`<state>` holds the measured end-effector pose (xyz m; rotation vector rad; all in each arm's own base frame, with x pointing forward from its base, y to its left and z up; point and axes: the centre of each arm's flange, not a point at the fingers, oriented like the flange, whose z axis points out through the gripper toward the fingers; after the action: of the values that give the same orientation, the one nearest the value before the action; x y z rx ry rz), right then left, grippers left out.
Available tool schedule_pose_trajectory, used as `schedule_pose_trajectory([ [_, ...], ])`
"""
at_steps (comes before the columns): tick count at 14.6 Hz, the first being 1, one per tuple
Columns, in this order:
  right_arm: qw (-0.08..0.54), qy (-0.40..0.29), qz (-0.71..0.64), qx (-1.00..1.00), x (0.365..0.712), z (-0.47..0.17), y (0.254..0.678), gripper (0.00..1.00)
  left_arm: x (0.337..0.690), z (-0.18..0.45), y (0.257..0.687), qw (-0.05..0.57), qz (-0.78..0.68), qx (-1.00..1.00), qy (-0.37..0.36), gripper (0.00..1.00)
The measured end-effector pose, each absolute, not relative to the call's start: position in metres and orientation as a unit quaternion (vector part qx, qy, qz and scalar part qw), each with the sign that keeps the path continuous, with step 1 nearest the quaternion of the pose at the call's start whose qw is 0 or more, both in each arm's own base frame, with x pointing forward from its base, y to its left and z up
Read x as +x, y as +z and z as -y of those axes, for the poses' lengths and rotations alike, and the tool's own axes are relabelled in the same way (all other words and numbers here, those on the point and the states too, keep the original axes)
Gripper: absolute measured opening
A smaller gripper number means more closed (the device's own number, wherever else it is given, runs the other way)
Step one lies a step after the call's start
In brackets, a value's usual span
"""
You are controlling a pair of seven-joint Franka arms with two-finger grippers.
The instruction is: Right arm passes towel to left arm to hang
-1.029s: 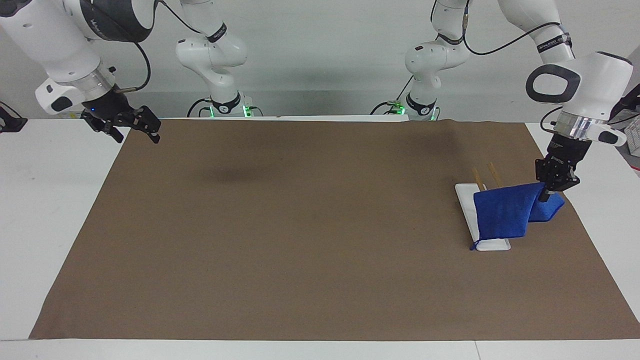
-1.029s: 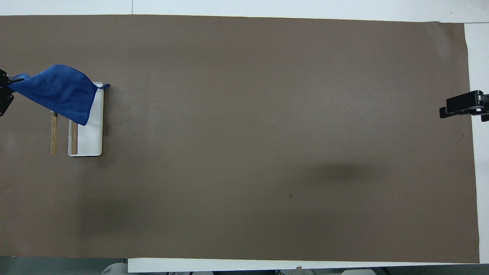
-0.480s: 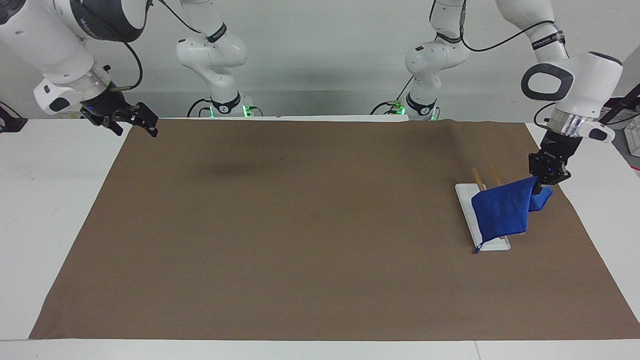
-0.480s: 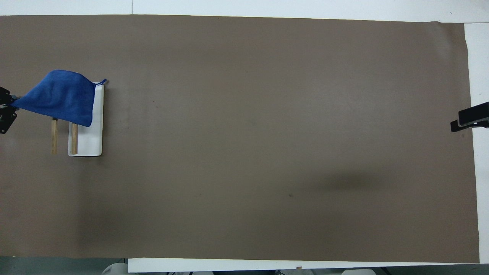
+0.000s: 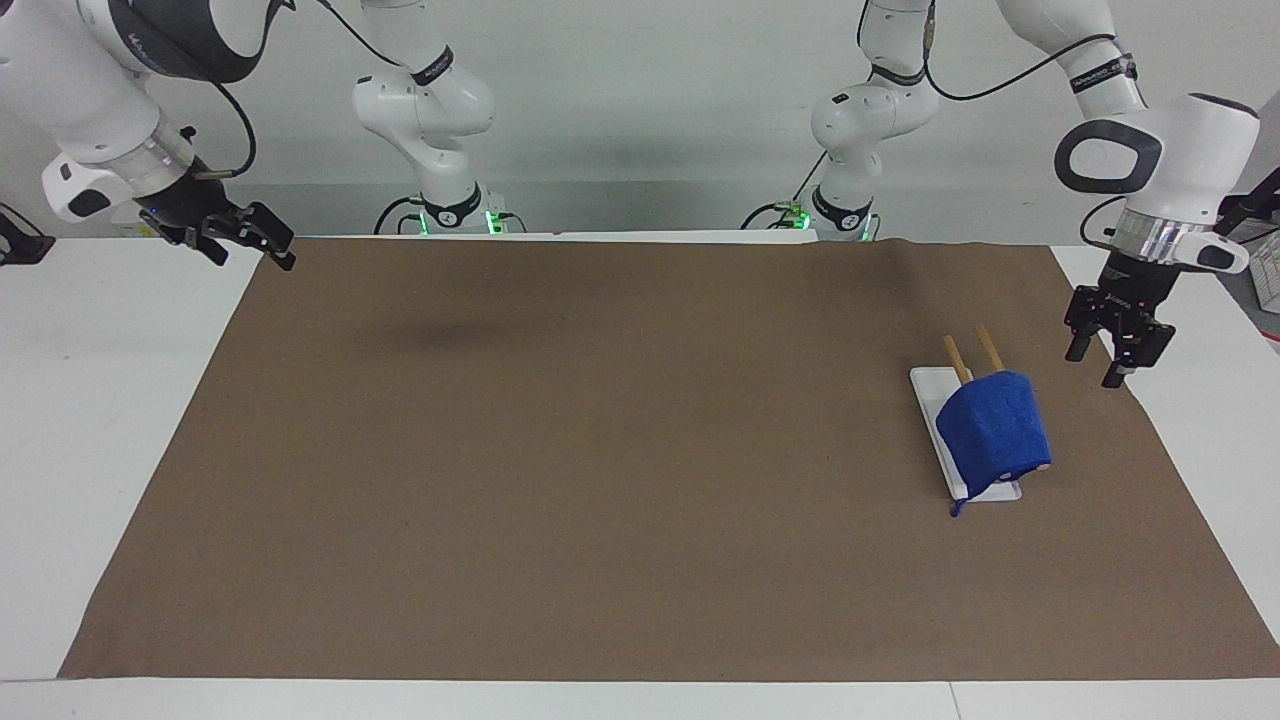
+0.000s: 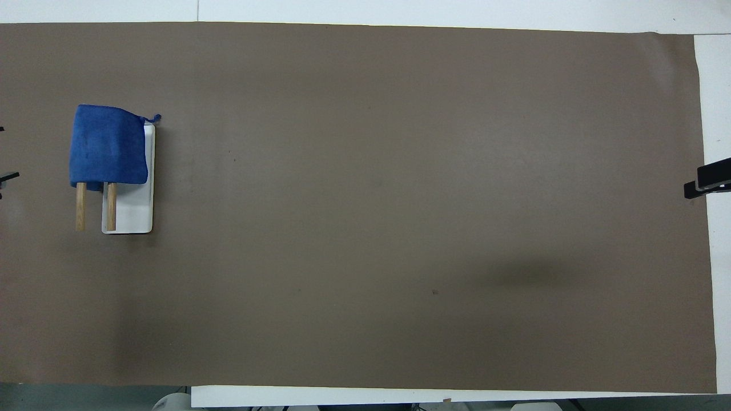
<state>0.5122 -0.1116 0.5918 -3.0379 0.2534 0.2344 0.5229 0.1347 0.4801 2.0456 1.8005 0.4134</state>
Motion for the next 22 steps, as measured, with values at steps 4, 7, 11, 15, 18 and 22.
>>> schedule_pose_trajectory([
  [4, 0.042, 0.077, -0.084, -0.993, 0.512, 0.112, 0.592, 1.0, 0.549, -0.149, 0.523, 0.121, -0.597, 0.778, 0.154, 1.0],
  [7, 0.042, 0.077, -0.084, -0.993, 0.512, 0.112, 0.592, 1.0, 0.569, -0.131, 0.556, 0.052, -0.523, 0.842, 0.122, 1.0],
  [11, 0.042, 0.077, -0.084, -0.993, 0.512, 0.112, 0.592, 1.0, 0.564, -0.076, 0.6, 0.015, -0.353, 0.934, 0.056, 1.0],
  [15, 0.042, 0.077, -0.084, -0.993, 0.512, 0.113, 0.592, 1.0, 0.53, -0.036, 0.633, -0.001, -0.114, 0.993, -0.042, 1.0],
  [18, 0.042, 0.076, -0.085, -0.993, 0.512, 0.114, 0.592, 1.0, 0.507, 0.006, 0.65, -0.004, -0.038, 0.997, -0.065, 1.0],
  [22, 0.042, 0.077, -0.084, -0.993, 0.512, 0.113, 0.592, 1.0, 0.507, 0.035, 0.648, 0.003, -0.008, 0.998, -0.067, 1.0],
])
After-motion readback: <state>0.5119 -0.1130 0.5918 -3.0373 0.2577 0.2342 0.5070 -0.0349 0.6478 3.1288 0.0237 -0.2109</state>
